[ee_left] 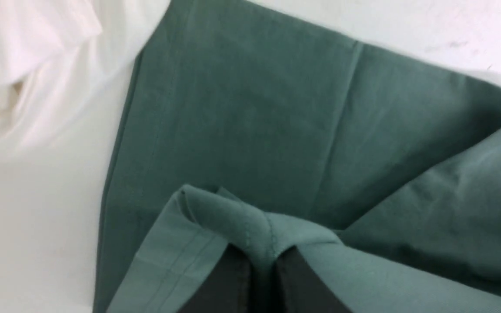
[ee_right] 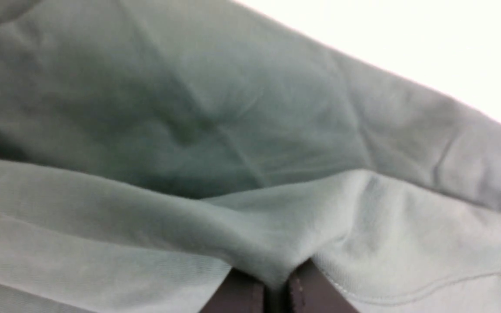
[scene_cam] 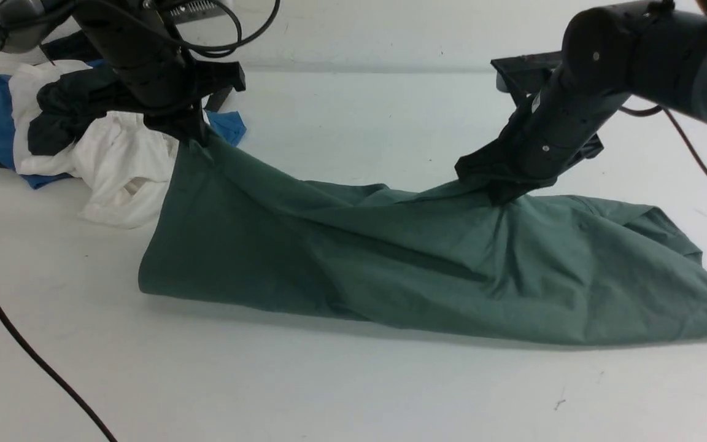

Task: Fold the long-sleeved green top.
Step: Use both arms to drag the lower edge of the fabric forward and fold it over the upper edge

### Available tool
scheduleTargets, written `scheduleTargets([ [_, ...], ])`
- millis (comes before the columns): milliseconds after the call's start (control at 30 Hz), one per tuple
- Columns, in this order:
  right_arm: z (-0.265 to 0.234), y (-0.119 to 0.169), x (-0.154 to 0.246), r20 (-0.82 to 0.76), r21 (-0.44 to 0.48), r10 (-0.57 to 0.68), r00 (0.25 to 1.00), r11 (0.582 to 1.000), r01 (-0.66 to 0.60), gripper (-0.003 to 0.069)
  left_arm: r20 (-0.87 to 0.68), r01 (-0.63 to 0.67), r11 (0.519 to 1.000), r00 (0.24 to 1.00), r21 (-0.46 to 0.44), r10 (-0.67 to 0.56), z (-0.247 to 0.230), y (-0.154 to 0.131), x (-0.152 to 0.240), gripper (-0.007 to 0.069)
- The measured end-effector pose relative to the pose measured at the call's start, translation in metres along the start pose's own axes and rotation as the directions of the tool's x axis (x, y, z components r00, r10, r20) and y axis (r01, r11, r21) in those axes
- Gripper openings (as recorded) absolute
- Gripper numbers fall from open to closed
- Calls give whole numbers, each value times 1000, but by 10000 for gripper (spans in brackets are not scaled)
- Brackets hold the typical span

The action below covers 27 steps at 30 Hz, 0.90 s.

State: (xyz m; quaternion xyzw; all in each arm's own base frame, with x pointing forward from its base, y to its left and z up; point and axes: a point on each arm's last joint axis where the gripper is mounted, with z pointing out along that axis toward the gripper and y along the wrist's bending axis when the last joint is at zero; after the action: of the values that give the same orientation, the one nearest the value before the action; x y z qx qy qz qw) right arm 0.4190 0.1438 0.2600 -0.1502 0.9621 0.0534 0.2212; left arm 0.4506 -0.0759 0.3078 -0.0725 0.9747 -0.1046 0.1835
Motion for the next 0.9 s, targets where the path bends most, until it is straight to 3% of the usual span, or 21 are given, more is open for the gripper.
scheduleTargets([
  [367,17,-24,-17,-28,-2,21,999,1000,-22,2,-28,127,992,991,-6,-127,35,27,-12,6],
  [567,39,-25,-22,-62,-5,23,998,1000,-23,2,12,152,988,988,25,-152,54,28,-19,6],
  [900,44,-28,-32,19,25,49,999,998,-49,2,89,159,986,983,52,-164,61,27,-27,14],
])
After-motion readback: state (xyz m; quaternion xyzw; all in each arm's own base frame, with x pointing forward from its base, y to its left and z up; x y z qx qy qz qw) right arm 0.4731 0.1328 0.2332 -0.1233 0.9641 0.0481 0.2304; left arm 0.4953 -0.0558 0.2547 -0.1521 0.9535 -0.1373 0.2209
